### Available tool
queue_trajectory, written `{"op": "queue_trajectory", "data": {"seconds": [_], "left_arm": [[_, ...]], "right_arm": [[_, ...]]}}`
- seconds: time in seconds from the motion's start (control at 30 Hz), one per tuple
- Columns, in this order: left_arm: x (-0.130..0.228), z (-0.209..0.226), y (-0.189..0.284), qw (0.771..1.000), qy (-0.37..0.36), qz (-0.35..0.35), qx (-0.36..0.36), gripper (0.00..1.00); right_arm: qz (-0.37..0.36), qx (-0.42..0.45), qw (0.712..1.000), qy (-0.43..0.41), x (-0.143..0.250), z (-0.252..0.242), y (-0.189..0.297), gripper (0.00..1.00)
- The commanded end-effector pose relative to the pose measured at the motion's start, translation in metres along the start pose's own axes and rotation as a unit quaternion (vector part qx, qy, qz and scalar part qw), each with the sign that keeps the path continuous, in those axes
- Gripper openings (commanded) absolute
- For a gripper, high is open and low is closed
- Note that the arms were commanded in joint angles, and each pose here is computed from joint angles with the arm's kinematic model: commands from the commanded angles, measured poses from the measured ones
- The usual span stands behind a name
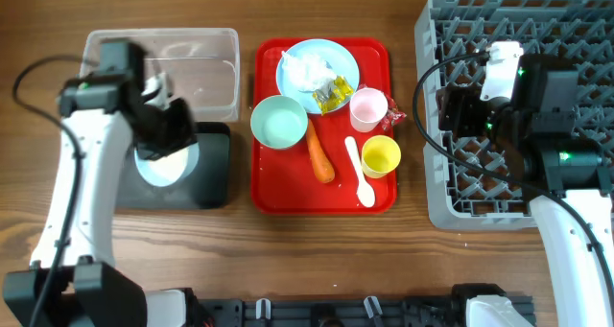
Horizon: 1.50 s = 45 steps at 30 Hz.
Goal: Sort waste into correct bins and load items into the dishwasher rack
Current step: 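Grasp the white bowl of rice and lift it over the black tray, then tilt the white bowl to pour the rice onto the black tray, then return the empty white bowl to the red tray with the left gripper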
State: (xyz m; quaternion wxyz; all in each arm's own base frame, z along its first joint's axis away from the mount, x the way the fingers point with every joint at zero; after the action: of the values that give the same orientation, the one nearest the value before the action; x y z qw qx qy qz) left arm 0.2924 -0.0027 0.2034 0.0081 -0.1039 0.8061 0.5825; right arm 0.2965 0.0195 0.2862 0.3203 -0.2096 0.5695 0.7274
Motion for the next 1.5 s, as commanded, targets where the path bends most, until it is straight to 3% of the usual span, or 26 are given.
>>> {"op": "queue_trajectory", "data": {"seconds": [0.0,0.07,0.33,0.47,0.57,1.2,1.37,1.47], "left_arm": [[0.007,0.018,-0.007,0.986,-0.009,-0.031,0.164,0.04],[0.010,0.030,-0.006,0.963,-0.033,-0.084,0.253,0.04],[0.023,0.063,-0.014,0.911,-0.013,-0.196,0.363,0.04],[0.023,0.074,0.003,0.847,0.014,-0.271,0.457,0.04],[0.021,0.074,0.015,0.819,0.011,-0.296,0.492,0.04],[0.016,0.075,0.019,0.818,0.009,-0.297,0.493,0.04],[0.009,0.069,0.022,0.817,-0.044,-0.314,0.481,0.04],[-0.001,0.019,0.039,0.830,-0.151,-0.292,0.451,0.04]], "right_arm": [[-0.004,0.004,1.000,-0.006,-0.004,0.000,0.000,0.81],[-0.002,0.005,1.000,-0.006,-0.003,-0.001,0.000,0.81],[-0.002,0.005,1.000,-0.007,-0.003,-0.001,0.000,0.81],[0.000,0.005,1.000,-0.007,-0.002,-0.001,0.000,0.81],[0.001,0.005,1.000,-0.007,-0.002,-0.001,0.000,0.81],[0.001,0.005,1.000,-0.007,-0.002,-0.001,0.000,0.81],[0.001,0.006,1.000,-0.008,-0.002,-0.001,0.000,0.81],[0.001,0.005,1.000,-0.008,-0.002,-0.001,0.000,0.81]]}}
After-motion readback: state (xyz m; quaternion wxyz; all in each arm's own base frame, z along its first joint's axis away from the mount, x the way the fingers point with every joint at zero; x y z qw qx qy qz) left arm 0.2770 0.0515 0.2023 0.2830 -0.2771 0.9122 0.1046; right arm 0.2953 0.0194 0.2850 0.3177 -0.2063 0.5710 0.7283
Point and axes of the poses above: each gripper's point midway between its finger pads, its own y axis back along the fingers, its own z axis along the line the jaws close on, x = y × z, the point moved 6 cm from there along y, back along the fingers, and after that the axes turned 13 degrees about -y, right-handed, at the moved point
